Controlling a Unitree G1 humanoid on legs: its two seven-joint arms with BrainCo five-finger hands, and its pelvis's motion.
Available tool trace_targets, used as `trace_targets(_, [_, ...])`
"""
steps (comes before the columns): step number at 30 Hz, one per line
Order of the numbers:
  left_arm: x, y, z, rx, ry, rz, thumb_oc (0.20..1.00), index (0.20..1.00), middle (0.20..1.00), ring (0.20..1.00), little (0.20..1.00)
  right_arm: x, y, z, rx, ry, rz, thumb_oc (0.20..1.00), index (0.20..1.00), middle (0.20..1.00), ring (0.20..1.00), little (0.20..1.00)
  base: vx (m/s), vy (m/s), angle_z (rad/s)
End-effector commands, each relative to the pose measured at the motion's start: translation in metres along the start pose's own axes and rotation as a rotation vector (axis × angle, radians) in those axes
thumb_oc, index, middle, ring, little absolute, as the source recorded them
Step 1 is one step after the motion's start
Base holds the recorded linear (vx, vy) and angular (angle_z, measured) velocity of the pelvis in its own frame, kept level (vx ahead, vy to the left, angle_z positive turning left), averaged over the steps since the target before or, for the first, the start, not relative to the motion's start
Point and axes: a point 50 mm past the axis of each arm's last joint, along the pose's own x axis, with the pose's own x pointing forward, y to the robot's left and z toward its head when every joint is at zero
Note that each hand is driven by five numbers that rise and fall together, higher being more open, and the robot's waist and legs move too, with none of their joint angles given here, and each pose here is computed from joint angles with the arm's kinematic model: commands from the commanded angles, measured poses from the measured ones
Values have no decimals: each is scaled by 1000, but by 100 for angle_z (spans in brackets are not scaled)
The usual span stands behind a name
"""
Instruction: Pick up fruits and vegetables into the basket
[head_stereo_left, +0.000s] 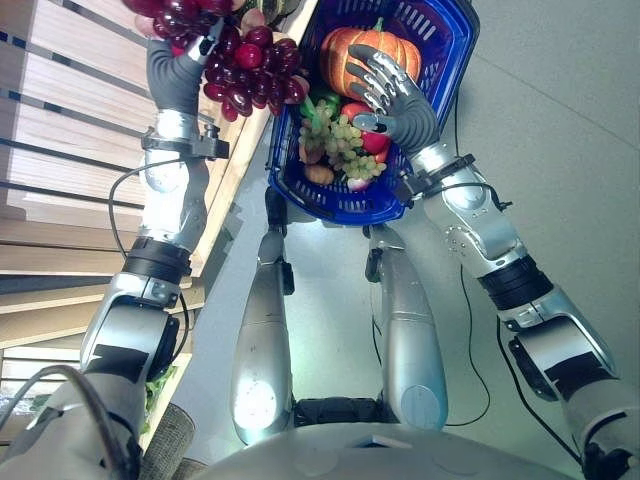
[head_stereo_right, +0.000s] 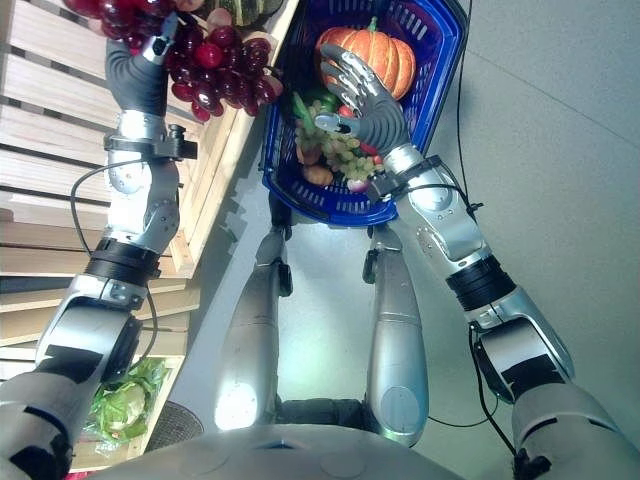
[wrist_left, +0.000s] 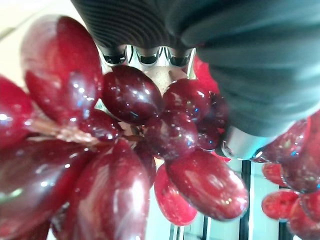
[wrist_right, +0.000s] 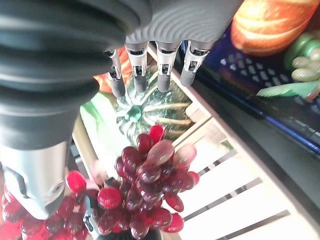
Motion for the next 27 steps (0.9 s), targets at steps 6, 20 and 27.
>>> trace_targets(6, [24, -39, 44, 113, -221, -213, 200, 200, 200, 200, 200, 8, 20, 25, 3, -107, 72, 1000, 1000, 1000, 1000, 1000, 0, 0, 0])
trace_targets(20, [25, -72, 60, 148, -300, -369, 200, 200, 200, 200, 200, 10, 30, 23, 59, -102, 65, 1000, 1000, 1000, 1000, 1000, 0, 0, 0])
trace_targets(27, [25, -78, 68, 130, -326, -407, 200, 200, 200, 200, 200, 12, 34, 22, 71, -86, 83, 1000, 1000, 1000, 1000, 1000, 0, 0, 0])
